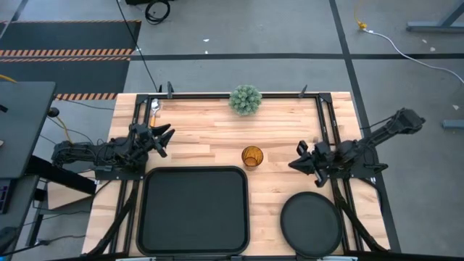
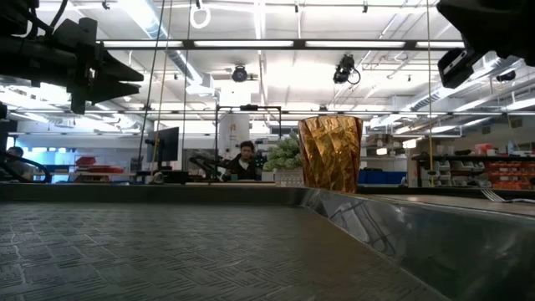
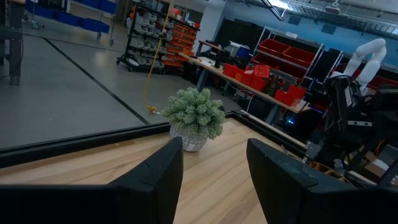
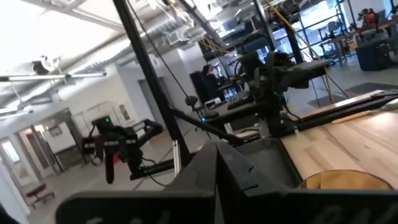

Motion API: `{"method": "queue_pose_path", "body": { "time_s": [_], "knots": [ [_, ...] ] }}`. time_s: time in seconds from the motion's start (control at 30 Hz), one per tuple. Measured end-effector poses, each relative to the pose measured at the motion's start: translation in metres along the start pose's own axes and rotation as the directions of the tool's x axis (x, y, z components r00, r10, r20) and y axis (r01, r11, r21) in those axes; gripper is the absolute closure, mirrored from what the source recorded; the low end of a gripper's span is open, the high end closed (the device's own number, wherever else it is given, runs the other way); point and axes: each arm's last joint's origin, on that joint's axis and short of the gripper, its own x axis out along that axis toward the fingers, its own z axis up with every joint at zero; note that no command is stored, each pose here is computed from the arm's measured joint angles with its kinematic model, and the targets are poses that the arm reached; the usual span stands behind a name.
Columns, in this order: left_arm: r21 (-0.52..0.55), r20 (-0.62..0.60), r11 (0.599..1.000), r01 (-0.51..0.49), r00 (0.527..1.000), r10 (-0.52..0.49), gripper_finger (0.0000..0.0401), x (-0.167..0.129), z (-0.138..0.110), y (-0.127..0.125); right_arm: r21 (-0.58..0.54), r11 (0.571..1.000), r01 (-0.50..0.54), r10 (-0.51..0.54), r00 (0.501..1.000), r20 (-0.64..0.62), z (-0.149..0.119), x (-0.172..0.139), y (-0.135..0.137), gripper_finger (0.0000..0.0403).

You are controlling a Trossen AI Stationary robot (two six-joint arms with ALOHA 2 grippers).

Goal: Pick and place plate/cup/fork/spoon on tray
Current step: Put the brown cup on the black serving tray

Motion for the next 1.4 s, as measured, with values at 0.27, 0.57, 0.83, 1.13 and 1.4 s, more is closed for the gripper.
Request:
{"method": "queue_pose_path", "body": {
  "time_s": [0.27, 0.57, 0.83, 1.13, 1.4],
  "knots": [
    [0.0, 0.0, 1.0, 0.0, 1.0, 0.0, 0.0218, 0.0, 0.0, 0.0, 0.033, 0.997, 0.077, -0.075, 0.996, -0.041, -0.008, 0.004, -0.004, 0.0397],
    [0.001, 0.0, 1.0, 0.0, 1.0, 0.0, 0.0218, 0.0, 0.0, 0.0, 0.08, 0.979, 0.185, -0.178, 0.98, -0.093, -0.014, 0.004, -0.012, 0.0397],
    [0.0, 0.0, 1.0, 0.0, 1.0, 0.0, 0.0218, 0.0, 0.0, 0.0, -0.021, 0.945, 0.326, -0.325, 0.93, -0.174, -0.027, 0.009, -0.007, 0.04],
    [0.001, -0.001, 1.0, 0.0, 1.0, 0.0, 0.0218, 0.0, 0.0, 0.0, -0.384, 0.88, 0.278, -0.417, 0.84, -0.346, 0.006, 0.089, 0.039, 0.0397],
    [0.0, 0.0, 1.0, 0.0, 1.0, 0.0, 0.0218, 0.0, 0.0, 0.0, -0.505, 0.856, 0.106, -0.425, 0.7, -0.574, 0.014, 0.166, 0.052, 0.033]
  ]
}}
